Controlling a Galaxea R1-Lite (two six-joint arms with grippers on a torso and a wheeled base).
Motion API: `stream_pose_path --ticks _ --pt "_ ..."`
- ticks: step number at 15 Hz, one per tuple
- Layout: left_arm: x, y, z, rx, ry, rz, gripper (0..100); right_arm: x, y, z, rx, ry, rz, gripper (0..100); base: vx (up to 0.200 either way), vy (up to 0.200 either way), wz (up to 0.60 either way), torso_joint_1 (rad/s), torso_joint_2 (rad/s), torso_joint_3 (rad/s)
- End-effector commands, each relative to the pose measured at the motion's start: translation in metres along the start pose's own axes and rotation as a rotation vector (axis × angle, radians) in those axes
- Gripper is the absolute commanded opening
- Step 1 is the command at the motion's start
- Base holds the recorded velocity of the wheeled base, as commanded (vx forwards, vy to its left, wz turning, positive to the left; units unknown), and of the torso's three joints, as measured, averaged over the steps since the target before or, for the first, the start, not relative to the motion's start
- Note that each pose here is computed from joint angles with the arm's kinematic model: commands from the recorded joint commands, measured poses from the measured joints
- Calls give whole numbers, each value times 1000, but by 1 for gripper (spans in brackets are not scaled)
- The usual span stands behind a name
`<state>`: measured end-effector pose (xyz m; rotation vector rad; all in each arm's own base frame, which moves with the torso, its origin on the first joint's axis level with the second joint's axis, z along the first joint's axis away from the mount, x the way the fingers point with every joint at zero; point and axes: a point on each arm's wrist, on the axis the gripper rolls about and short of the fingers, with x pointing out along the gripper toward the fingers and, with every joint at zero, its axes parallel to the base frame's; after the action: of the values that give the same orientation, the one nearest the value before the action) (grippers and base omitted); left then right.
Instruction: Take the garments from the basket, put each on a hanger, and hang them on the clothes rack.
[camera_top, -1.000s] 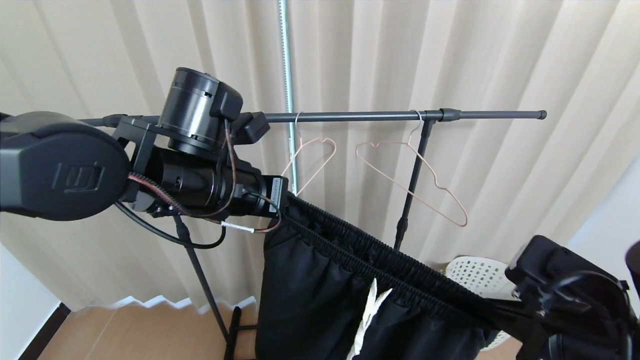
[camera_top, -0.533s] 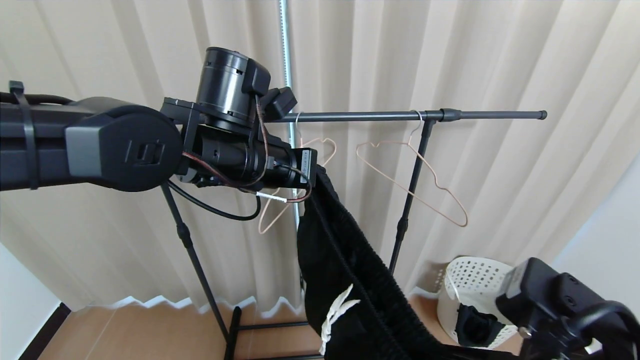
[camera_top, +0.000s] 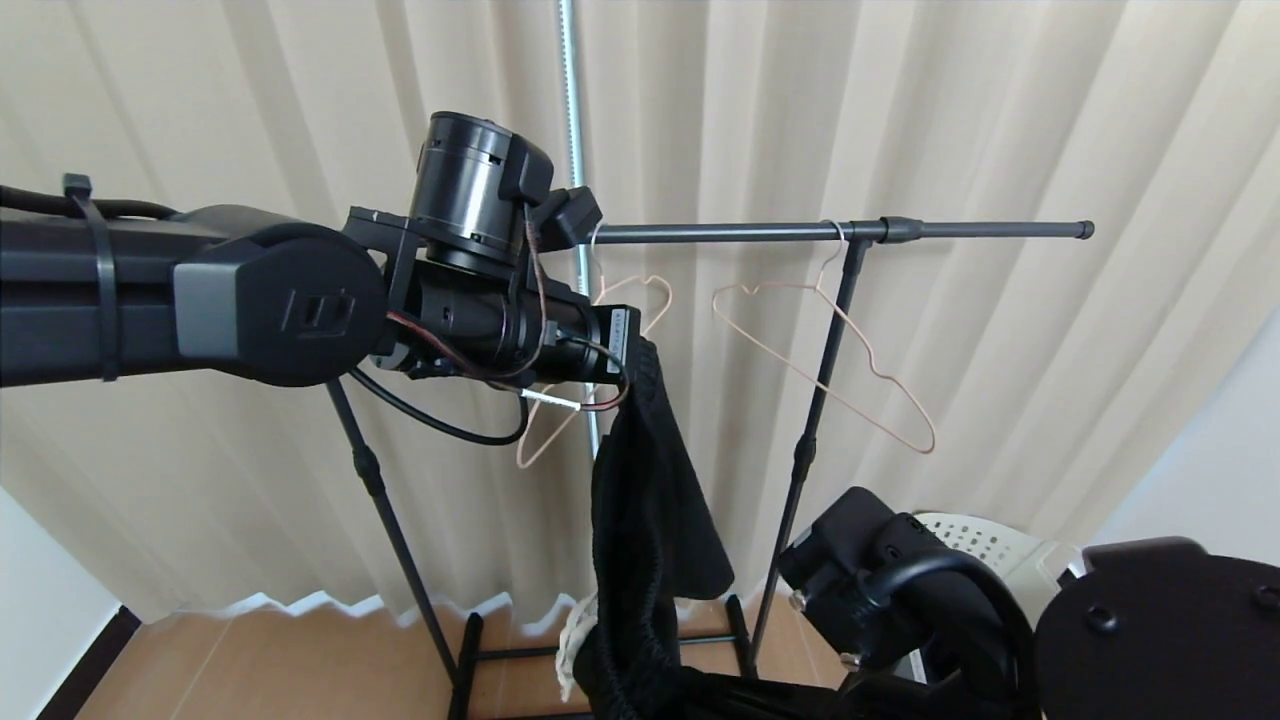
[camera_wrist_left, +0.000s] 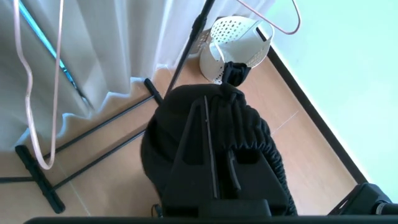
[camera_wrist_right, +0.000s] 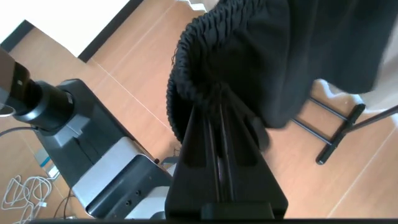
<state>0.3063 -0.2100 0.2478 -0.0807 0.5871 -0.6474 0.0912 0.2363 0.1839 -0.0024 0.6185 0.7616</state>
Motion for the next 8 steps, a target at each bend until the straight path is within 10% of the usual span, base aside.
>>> stream_pose_path --ticks 1,8 --pt "-15 -1 0 24 -13 0 0 -10 -13 -6 -3 19 -46 0 0 0 0 0 0 0" --pt "-86 15 -53 196 70 67 0 18 -121 44 37 52 -540 0 0 0 0 0 0 0"
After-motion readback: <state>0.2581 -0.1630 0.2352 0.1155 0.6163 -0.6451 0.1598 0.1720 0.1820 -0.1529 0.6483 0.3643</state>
